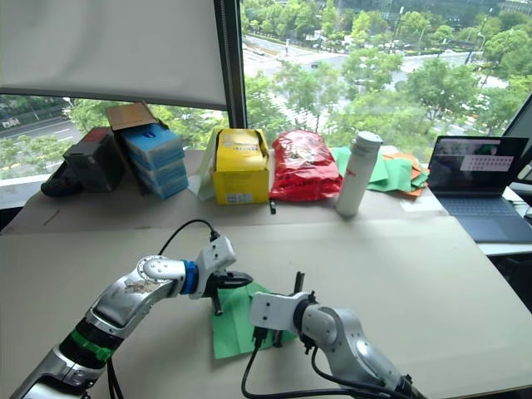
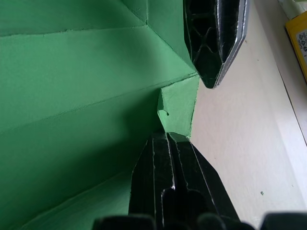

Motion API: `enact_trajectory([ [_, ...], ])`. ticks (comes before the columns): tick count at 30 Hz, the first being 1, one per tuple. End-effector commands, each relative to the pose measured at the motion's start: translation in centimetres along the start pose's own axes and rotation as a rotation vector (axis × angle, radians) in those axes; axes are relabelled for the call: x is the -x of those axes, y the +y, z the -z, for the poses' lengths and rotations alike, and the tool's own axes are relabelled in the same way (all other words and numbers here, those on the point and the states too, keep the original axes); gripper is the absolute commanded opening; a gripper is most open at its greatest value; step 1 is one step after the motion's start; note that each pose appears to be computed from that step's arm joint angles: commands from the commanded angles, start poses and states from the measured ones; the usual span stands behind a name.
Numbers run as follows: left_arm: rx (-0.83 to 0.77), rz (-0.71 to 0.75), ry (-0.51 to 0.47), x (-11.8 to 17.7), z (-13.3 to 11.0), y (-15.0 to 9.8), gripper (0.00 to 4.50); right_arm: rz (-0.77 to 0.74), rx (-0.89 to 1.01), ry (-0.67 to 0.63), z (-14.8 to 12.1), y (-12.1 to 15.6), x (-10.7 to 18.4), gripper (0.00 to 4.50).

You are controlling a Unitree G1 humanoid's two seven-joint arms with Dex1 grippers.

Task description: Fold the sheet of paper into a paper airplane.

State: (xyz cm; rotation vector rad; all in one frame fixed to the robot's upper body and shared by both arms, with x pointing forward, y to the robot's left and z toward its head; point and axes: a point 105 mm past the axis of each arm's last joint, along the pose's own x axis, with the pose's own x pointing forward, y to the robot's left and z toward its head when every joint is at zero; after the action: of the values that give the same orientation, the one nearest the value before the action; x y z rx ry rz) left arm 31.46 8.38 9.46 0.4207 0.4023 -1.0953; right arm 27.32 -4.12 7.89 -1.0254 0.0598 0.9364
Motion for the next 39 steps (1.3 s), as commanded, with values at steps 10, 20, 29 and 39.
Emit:
enact_trajectory([
  [10, -0.053, 0.014, 0.065, -1.7, 1.4, 0.6, 0.00, -0.009, -0.024, 0.009, -0.1, -0.1, 0.5, 0.03],
  [20, -0.071, 0.042, 0.057, -3.1, 0.7, 0.6, 0.00, -0.009, -0.035, 0.015, 0.0, 0.0, 0.6, 0.03],
  [29, -0.102, 0.053, 0.146, -2.7, 2.7, 0.5, 0.00, 0.007, -0.057, 0.024, 0.3, -0.3, 0.8, 0.30],
  [39, -0.104, 0.051, 0.146, -3.0, 2.9, 0.2, 0.00, 0.038, -0.477, -0.215, -3.4, -4.7, 2.4, 2.27],
])
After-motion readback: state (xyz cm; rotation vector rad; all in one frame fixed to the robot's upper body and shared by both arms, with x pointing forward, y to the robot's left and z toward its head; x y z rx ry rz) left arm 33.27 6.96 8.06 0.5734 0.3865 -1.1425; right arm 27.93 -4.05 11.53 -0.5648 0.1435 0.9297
